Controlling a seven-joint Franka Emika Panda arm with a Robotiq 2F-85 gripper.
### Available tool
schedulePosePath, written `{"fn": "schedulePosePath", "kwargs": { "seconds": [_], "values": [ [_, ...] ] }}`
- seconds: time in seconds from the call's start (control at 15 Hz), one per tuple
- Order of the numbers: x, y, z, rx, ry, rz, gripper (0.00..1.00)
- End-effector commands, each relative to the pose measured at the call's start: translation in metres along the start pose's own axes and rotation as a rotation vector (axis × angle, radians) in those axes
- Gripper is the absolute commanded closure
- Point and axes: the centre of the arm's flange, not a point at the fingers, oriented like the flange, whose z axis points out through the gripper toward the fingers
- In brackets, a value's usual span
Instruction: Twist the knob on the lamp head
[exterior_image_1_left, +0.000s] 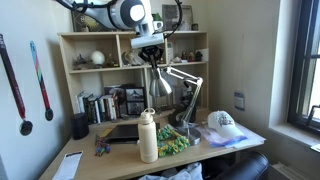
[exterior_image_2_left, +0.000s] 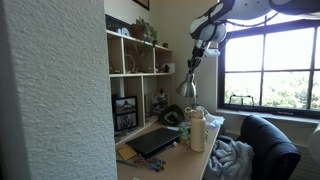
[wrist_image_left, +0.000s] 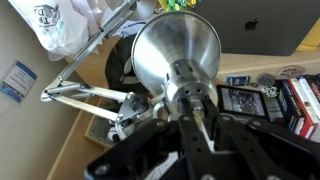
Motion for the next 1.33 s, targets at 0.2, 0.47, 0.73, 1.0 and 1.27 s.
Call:
{"fn": "schedulePosePath", "kwargs": {
  "seconds": [0.2, 0.47, 0.73, 1.0, 1.27],
  "values": [
    [0.013, 0.011, -0.012, 0.040, -0.006, -0.154, 0.96],
    [0.015, 0.014, -0.013, 0.058, -0.027, -0.235, 0.96],
    [0.016, 0.015, -0.012, 0.077, -0.056, -0.311, 0.96],
    [0.020, 0.017, -0.011, 0.088, -0.070, -0.371, 0.96],
    [0.025, 0.018, -0.012, 0.092, -0.073, -0.442, 0.96]
  ]
}}
